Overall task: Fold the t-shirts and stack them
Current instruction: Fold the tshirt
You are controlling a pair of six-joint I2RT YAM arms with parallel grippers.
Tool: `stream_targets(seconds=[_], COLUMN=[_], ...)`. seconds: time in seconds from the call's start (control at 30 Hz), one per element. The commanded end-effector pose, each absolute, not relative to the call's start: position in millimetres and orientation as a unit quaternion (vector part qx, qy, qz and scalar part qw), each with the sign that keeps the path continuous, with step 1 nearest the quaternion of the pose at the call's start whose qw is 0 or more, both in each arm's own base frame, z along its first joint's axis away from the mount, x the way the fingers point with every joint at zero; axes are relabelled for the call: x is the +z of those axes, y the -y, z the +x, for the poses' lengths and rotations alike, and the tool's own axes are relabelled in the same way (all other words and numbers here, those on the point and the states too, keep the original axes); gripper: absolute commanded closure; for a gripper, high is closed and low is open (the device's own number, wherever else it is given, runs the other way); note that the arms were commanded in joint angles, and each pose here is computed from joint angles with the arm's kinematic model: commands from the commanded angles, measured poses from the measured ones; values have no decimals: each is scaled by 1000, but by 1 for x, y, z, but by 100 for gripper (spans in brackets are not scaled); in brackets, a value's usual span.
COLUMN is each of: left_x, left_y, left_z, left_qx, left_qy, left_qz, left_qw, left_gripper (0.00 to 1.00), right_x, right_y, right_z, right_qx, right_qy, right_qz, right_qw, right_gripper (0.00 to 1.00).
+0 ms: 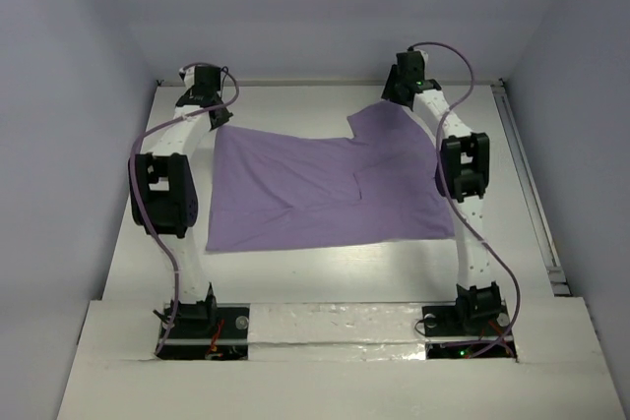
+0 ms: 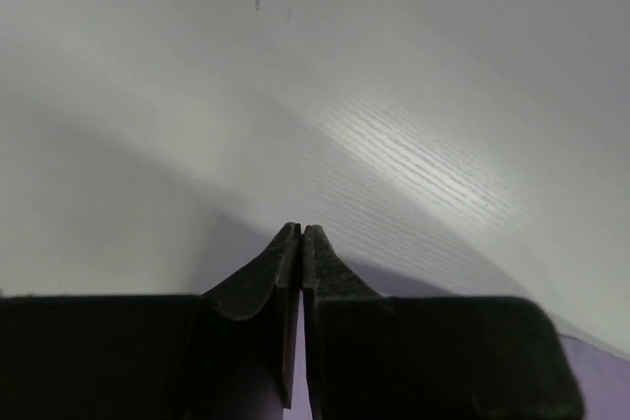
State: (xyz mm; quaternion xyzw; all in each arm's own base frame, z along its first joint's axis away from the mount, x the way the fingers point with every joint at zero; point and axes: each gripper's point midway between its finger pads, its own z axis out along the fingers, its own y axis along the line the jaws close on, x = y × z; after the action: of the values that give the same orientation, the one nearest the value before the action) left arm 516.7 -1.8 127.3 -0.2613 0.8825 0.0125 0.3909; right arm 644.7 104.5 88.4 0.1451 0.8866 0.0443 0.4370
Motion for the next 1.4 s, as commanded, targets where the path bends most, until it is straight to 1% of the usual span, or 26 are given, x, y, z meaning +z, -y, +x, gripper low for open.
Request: stream_targets(seconds=[0.0, 0.03, 0.1, 0.27, 0.37, 0.5, 0.53, 0.57, 0.63, 0.8, 0.83, 0.93, 1.0, 1.1, 1.23, 1.37], left_x=[125, 124, 122, 122, 123, 121, 121, 121, 121, 121, 121, 121, 122, 121, 119, 115], left_y=[0, 1, 2, 4, 8, 10, 10, 10, 10, 10, 10, 9, 9, 9, 9, 10], left_z=[507, 507, 506, 505, 506, 508, 508, 508, 509, 509, 509, 508, 508, 506, 507, 508], left_qx=[18, 16, 15, 12, 1, -5, -5, -4, -4, -5, -5, -4, -4, -3, -5, -5], left_qy=[-884, -886, -888, -891, -891, -892, -892, -892, -892, -891, -891, -891, -890, -890, -890, -891], left_qz=[-264, -261, -256, -247, -244, -241, -241, -241, -240, -241, -241, -244, -244, -247, -249, -249], left_qw=[386, 383, 382, 381, 383, 382, 382, 382, 382, 384, 384, 384, 385, 384, 382, 378], left_gripper=[100, 100, 100, 100, 100, 100, 100, 100, 100, 100, 100, 100, 100, 100, 100, 100], right_x=[91, 92, 93, 79, 73, 60, 56, 59, 48, 49, 47, 47, 45, 40, 43, 41], right_y=[-82, -85, -92, -79, -78, -71, -73, -77, -67, -73, -75, -86, -86, -97, -104, -102], right_z=[673, 678, 687, 693, 694, 692, 692, 694, 694, 698, 698, 700, 702, 699, 698, 695], right_qx=[-1, 6, 24, 3, 17, 14, 18, 28, 34, 68, 73, 105, 126, 155, 174, 184], right_qy=[-871, -868, -863, -860, -862, -868, -870, -869, -873, -870, -871, -868, -865, -868, -866, -868], right_qz=[161, 160, 150, 158, 164, 165, 165, 165, 174, 174, 174, 176, 184, 185, 179, 179], right_qw=[464, 470, 482, 486, 480, 469, 465, 466, 455, 456, 454, 452, 449, 435, 433, 425], right_gripper=[47, 44, 42, 41, 41, 43, 50, 51, 52, 53, 56, 57, 63, 63, 56, 57])
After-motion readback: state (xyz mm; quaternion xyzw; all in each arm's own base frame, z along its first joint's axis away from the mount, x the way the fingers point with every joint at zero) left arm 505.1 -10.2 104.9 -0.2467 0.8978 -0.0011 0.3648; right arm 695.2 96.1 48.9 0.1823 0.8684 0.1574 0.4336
